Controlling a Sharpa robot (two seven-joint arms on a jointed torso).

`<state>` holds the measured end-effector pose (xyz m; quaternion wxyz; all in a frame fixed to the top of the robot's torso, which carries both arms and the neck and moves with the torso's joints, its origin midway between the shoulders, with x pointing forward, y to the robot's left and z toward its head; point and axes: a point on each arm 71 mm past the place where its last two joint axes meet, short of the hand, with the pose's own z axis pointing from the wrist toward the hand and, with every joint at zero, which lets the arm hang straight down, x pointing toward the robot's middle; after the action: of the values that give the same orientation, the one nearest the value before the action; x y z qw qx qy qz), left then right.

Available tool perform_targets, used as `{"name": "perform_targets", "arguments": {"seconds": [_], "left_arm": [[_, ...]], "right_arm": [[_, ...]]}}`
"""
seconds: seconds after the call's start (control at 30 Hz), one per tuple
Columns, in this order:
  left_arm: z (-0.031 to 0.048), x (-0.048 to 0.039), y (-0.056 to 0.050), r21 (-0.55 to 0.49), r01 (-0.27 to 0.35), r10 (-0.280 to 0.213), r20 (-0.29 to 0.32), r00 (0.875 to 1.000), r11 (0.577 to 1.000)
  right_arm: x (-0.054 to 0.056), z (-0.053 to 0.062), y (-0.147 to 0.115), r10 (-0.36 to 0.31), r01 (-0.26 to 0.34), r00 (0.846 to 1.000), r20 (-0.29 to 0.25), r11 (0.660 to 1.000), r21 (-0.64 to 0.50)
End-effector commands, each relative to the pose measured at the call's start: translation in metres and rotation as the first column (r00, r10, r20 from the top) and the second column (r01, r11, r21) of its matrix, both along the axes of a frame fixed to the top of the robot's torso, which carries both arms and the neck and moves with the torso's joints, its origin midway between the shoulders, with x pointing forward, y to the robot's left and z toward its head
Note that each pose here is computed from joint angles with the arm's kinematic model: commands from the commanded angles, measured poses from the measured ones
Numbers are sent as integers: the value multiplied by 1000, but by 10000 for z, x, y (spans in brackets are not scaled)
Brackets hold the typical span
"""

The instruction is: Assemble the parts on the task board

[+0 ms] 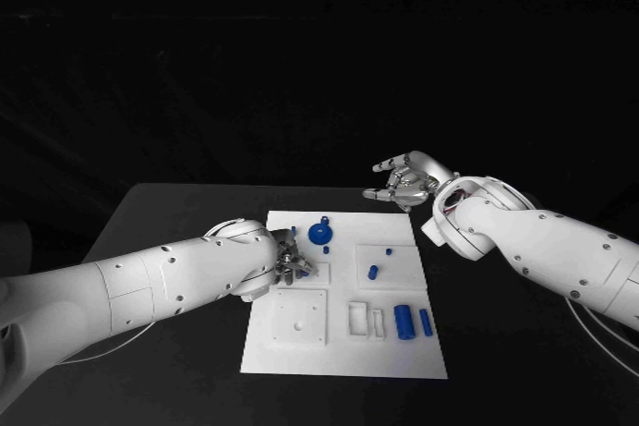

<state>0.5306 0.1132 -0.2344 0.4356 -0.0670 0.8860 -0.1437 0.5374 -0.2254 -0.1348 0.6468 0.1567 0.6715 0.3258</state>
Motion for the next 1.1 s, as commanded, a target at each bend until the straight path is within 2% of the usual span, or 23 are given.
{"name": "perform_targets", "arguments": {"seconds": [0.03, 0.53, 0.87, 1.1], "left_arm": [[-73, -36, -6, 22, 10, -9, -39, 999, 1000], [-74, -16, 22, 24, -2, 3, -34, 999, 1000], [-66, -20, 93, 13, -13, 13, -24, 1000, 1000], [-48, -56, 120, -35, -13, 11, -57, 998, 999]], "right_arm": [[-2, -2, 11, 10, -10, 1000, -2, 1000, -2], [0, -11, 11, 9, -9, 1000, -3, 1000, 1], [-1, -28, 7, 7, -7, 1000, -5, 1000, 3], [-1, -53, 6, 5, -5, 1000, -8, 1000, 4]]}}
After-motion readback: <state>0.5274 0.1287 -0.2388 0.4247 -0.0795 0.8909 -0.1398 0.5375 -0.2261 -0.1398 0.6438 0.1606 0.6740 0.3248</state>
